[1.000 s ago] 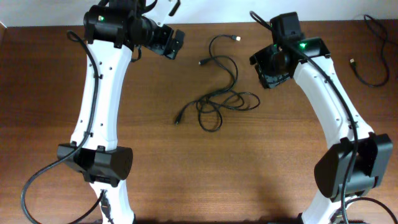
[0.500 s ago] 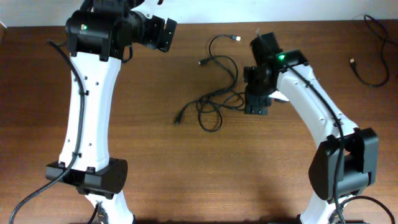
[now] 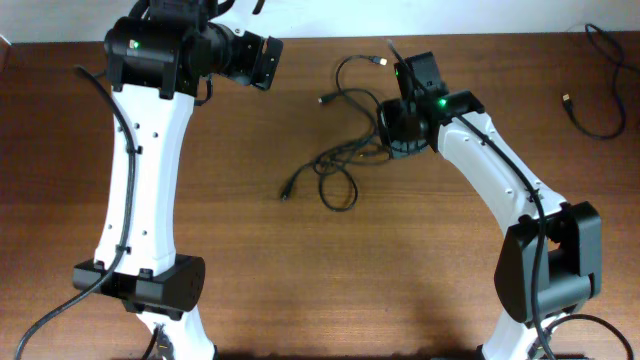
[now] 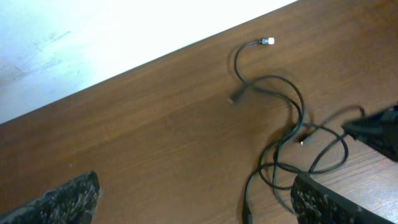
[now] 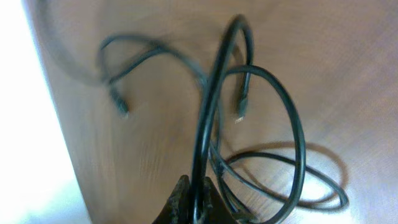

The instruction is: Untangle cables

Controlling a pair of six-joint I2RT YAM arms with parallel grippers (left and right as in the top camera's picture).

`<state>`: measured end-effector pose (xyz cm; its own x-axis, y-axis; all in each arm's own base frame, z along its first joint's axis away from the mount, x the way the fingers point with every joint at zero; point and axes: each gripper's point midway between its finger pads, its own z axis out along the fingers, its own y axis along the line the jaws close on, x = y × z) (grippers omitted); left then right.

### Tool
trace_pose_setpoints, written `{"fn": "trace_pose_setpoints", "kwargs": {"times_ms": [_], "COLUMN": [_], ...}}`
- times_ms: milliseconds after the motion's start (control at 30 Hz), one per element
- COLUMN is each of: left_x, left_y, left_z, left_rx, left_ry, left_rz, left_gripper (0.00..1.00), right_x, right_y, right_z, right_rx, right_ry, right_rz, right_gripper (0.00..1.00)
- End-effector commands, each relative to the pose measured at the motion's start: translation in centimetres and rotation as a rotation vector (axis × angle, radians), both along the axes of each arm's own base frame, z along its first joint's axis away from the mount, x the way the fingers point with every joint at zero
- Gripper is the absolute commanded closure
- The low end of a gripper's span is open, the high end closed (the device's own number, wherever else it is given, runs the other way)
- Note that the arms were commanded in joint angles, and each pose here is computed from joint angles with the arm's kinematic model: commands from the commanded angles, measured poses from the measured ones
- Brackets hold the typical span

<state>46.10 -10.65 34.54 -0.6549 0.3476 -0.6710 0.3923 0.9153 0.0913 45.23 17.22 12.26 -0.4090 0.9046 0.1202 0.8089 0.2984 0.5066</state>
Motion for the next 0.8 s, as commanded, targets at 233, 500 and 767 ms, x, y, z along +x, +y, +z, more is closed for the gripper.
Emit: {"fn": "trace_pose_setpoints", "kwargs": {"times_ms": [233, 500, 767], "left_x": [-1.3, -1.6, -0.6], "left_y": [0.5, 0.5, -4.8], "left_z": [0.3, -0.9, -5.9], "left_rx": [-0.001, 0.007, -0.170], "left_ry": [0.025, 0.065, 0.219], "left_rz": [0.019, 0.018, -0.154], "left_gripper": [0.02, 0.01, 0.01], "right_x": [0.5, -5.0, -5.0], "right_y": [1.9, -0.2, -1.9], "right_z": [26.0, 37.3, 37.5], "right_rx": [-0.535, -0.776, -0.858], "right_ry": [-0.925, -1.179, -1.133], "right_rz": [0.779, 0.872, 0.818], "right_gripper": [0.96, 0.96, 0.96]}}
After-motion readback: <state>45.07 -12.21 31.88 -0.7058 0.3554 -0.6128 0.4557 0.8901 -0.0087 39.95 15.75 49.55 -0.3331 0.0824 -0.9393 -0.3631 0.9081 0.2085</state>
